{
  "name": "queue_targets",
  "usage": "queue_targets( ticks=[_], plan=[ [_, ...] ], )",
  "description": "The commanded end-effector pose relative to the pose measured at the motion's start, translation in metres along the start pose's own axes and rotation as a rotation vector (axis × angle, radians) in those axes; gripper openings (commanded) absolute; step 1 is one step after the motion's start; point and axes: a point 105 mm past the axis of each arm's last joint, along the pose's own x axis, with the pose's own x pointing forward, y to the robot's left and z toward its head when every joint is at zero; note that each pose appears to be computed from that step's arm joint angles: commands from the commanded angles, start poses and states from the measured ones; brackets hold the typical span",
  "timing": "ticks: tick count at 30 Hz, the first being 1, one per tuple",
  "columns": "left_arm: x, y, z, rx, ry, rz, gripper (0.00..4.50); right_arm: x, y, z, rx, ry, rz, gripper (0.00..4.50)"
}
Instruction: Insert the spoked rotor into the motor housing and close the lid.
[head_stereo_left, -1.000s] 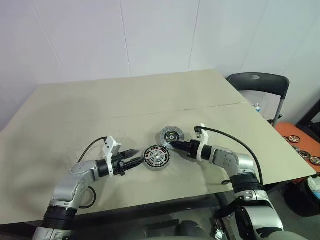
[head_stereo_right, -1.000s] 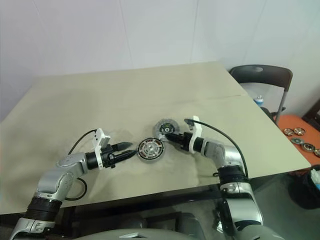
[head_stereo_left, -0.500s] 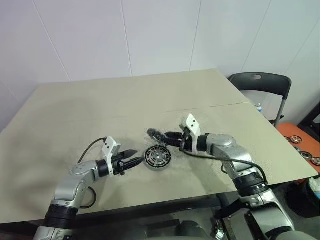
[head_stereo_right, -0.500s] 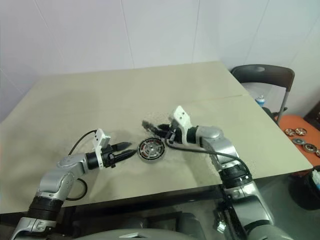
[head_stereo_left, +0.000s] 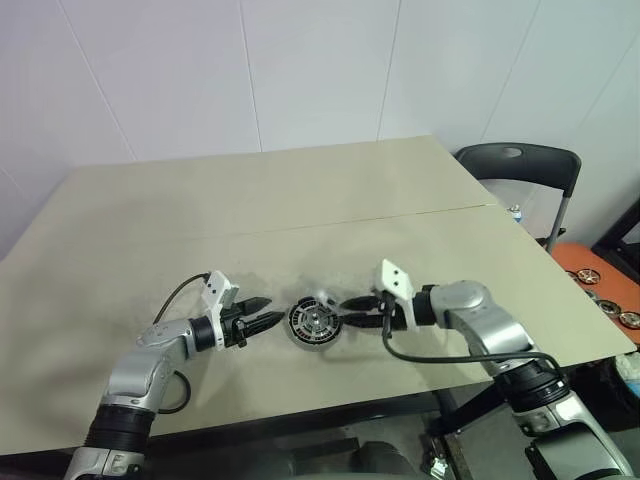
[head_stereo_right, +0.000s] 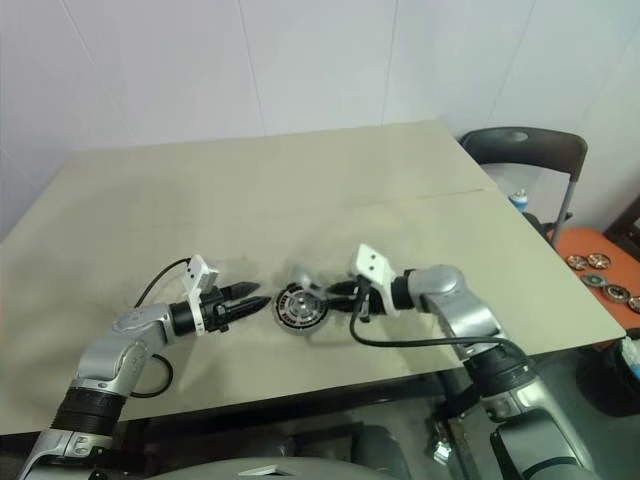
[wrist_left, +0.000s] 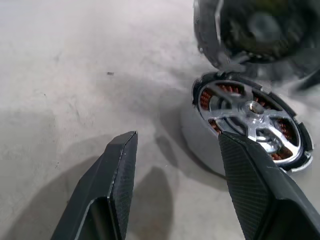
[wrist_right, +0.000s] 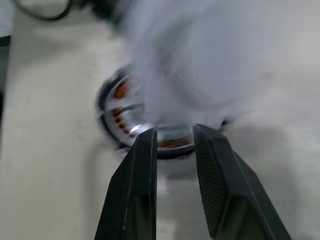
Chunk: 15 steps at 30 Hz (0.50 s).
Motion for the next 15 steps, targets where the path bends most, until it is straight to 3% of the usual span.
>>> queue_targets(
  ticks=[1,10,14,15],
  plan=[
    [-0.001,0.0,0.013,0.048,-0.031,-0.002,2.75,-0.002,0.005,0.0,-0.032,0.044,0.035,1.16],
    [-0.002,0.001,0.012,0.048,-0.032,0.007,2.75,-0.007,-0.013,-0.004,-0.016,0.049,-0.031,1.16],
    [-0.001,0.001,0.014,0.049,-0.034,0.008,2.75,-0.01,-0.029,-0.001,0.111,-0.022,-0.091,1.16],
    [-0.001,0.001,0.013,0.049,-0.033,0.008,2.75,-0.013,-0.033,0.0,0.169,-0.051,-0.105,1.34]
  ],
)
